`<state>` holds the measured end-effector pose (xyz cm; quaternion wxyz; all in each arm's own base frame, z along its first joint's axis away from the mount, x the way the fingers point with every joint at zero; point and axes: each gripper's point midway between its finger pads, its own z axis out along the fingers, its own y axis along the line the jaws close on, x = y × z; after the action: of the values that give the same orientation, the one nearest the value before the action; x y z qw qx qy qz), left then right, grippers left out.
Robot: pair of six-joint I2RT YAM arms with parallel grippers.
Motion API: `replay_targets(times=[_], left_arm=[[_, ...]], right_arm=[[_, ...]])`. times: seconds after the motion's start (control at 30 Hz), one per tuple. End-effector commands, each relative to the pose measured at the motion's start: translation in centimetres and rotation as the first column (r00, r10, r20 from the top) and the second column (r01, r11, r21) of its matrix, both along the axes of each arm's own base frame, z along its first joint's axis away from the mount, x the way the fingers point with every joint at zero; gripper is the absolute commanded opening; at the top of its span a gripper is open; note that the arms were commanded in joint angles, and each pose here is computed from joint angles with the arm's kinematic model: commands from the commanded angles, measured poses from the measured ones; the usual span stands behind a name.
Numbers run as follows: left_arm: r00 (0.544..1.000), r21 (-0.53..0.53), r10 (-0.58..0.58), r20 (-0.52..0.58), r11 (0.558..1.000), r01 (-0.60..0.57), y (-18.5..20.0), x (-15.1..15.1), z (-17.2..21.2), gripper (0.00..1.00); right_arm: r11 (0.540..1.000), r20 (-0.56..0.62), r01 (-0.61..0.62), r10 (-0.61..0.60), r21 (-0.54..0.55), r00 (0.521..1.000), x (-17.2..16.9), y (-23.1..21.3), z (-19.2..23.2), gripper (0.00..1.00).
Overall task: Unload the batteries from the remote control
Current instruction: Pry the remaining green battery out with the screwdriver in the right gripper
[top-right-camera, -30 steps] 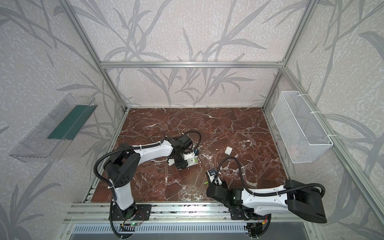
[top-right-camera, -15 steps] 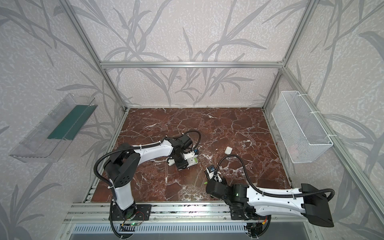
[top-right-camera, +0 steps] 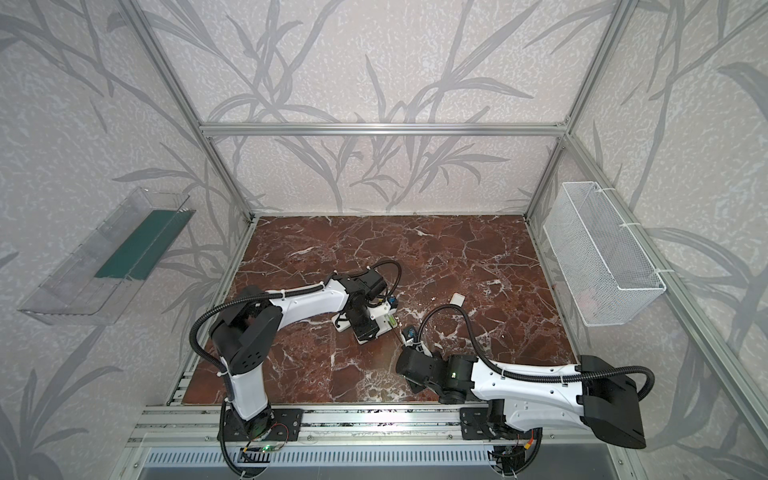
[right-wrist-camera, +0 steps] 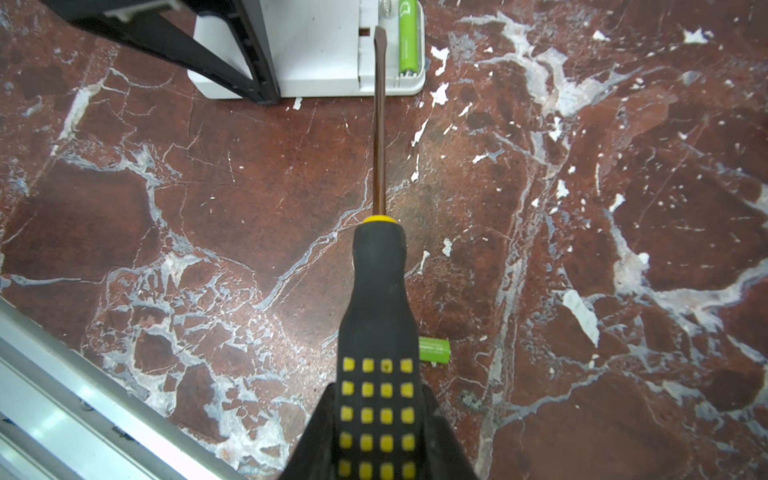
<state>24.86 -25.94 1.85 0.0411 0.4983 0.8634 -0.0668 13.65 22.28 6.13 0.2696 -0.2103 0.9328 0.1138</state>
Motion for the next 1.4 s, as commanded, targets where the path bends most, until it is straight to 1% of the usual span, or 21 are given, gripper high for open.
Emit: replay_targets(times=[0.0, 0.1, 0.33, 0.47, 0.7, 0.83, 1.07, 1.23, 1.37], left_arm=[[0.998, 0.052, 0.021, -0.052, 0.999, -0.018, 0.7, -1.1, -1.1, 0.39], [0.999, 0.069, 0.043, -0.030, 0.997, -0.041, 0.8, -0.7, -1.1, 0.39], [0.995, 0.097, 0.100, 0.012, 0.990, -0.101, 0.5, 0.0, -1.3, 0.39], [0.991, 0.091, 0.130, 0.021, 0.987, -0.131, 0.2, 0.2, -1.3, 0.39], [0.988, 0.079, 0.152, 0.014, 0.985, -0.153, -0.1, 0.1, -1.1, 0.39], [0.987, 0.082, 0.158, 0.006, 0.984, -0.158, -0.3, 0.0, -1.1, 0.40], [0.983, 0.092, 0.184, 0.008, 0.979, -0.184, -0.4, -0.1, -1.1, 0.39], [0.981, 0.078, 0.193, -0.022, 0.978, -0.191, -1.0, -0.8, -1.2, 0.39], [0.980, 0.069, 0.197, -0.036, 0.978, -0.195, -1.3, -1.1, -1.2, 0.39]], right_arm=[[1.000, -0.026, 0.019, -0.019, -0.003, 0.999, 0.2, 0.0, 0.8, 0.00], [0.999, -0.051, 0.041, -0.041, 0.004, 0.998, 0.4, -0.2, 1.0, 0.00], [0.999, -0.093, 0.039, -0.038, 0.017, 0.995, 0.4, 0.4, 1.4, 0.00], [0.999, -0.119, 0.044, -0.043, 0.009, 0.992, 0.6, 0.7, 1.1, 0.00], [0.996, -0.135, 0.089, -0.090, -0.009, 0.987, 1.2, 0.4, 0.2, 0.00], [0.995, -0.135, 0.105, -0.103, 0.006, 0.986, 1.7, 0.8, 0.1, 0.00], [0.992, -0.135, 0.120, -0.123, -0.031, 0.983, 2.5, 1.5, 0.1, 0.00], [0.990, -0.137, 0.130, -0.137, -0.059, 0.981, 2.9, 1.8, 0.0, 0.00], [0.988, -0.133, 0.147, -0.153, -0.055, 0.979, 3.1, 1.9, -0.6, 0.00]])
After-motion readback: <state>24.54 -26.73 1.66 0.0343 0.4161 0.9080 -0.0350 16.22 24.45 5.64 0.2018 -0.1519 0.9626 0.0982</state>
